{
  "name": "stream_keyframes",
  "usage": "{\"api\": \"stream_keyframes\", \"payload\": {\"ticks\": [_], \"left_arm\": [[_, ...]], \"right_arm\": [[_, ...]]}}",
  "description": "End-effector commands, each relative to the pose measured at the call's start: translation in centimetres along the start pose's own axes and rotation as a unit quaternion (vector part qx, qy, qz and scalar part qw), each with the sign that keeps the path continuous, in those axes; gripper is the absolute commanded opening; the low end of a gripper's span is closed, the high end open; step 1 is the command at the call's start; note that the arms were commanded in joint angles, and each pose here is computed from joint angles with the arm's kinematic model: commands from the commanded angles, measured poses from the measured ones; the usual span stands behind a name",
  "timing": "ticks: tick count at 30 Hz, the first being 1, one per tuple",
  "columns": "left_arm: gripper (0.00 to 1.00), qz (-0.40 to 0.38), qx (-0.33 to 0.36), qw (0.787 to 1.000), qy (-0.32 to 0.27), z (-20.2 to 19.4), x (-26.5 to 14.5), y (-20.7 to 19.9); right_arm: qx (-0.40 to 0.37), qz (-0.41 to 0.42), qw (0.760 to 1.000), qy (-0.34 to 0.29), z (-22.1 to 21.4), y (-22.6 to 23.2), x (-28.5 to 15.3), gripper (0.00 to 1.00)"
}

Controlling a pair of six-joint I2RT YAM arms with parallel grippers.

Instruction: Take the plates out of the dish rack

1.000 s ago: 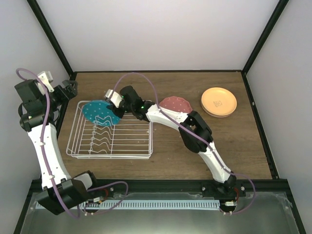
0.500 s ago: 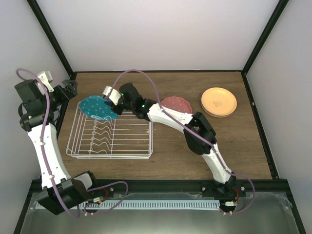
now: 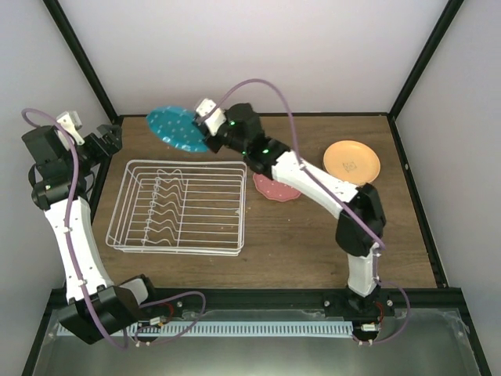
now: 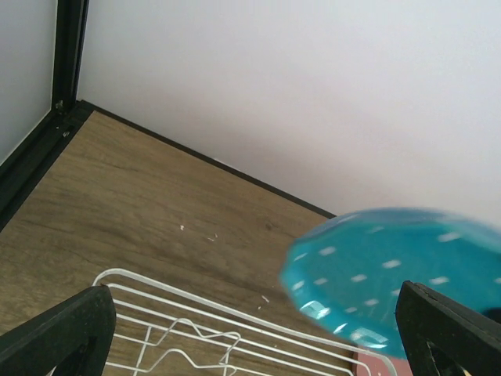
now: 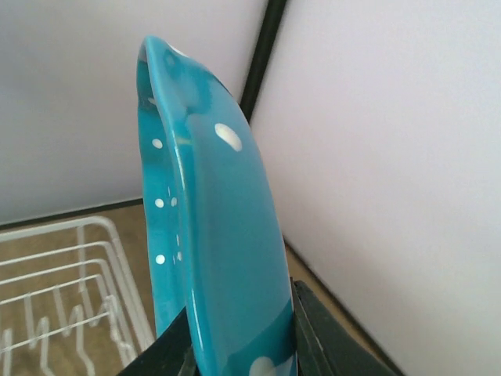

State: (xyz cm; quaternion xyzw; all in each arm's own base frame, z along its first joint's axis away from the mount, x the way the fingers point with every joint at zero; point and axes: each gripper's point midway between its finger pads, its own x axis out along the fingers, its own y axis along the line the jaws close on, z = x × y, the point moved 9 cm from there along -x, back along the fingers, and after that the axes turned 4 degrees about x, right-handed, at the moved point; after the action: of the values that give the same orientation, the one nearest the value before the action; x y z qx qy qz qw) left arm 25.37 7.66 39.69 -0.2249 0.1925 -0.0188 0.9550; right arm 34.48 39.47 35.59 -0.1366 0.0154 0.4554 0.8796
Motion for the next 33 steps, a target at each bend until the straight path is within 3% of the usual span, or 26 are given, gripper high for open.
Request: {"api": "stream_keyframes", "payload": {"ticks": [1, 5, 8, 13, 23, 33], "left_arm": [[1.00, -0.005, 0.000, 1.000, -0.019, 1.2, 0.2, -0.1], [1.00, -0.006, -0.003, 1.000, -0.021, 1.4, 0.6, 0.1], [1.00, -0.008, -0.006, 1.000, -0.020, 1.5, 0.9, 0.2], [1.00, -0.010, -0.011, 1.000, -0.018, 1.5, 1.4, 0.5], [1.00, -0.016, -0.015, 1.000, -0.007, 1.4, 2.1, 0.8], [1.00, -0.018, -0.008, 1.000, 0.000, 1.2, 2.0, 0.8]], "right_arm": [[0.002, -0.109, 0.982, -0.151, 9.0, -5.5, -7.5, 0.01], [0.043, -0.175, 0.974, -0.139, 8.6, -9.6, -11.6, 0.01], [0.116, -0.235, 0.959, -0.109, 7.2, -13.1, -14.4, 0.01], [0.304, -0.308, 0.902, 0.003, 1.7, -18.0, -17.9, 0.01], [0.482, -0.272, 0.824, 0.121, -10.4, -16.8, -20.4, 0.01], [0.546, -0.218, 0.793, 0.158, -15.4, -15.4, -19.1, 0.01]]}}
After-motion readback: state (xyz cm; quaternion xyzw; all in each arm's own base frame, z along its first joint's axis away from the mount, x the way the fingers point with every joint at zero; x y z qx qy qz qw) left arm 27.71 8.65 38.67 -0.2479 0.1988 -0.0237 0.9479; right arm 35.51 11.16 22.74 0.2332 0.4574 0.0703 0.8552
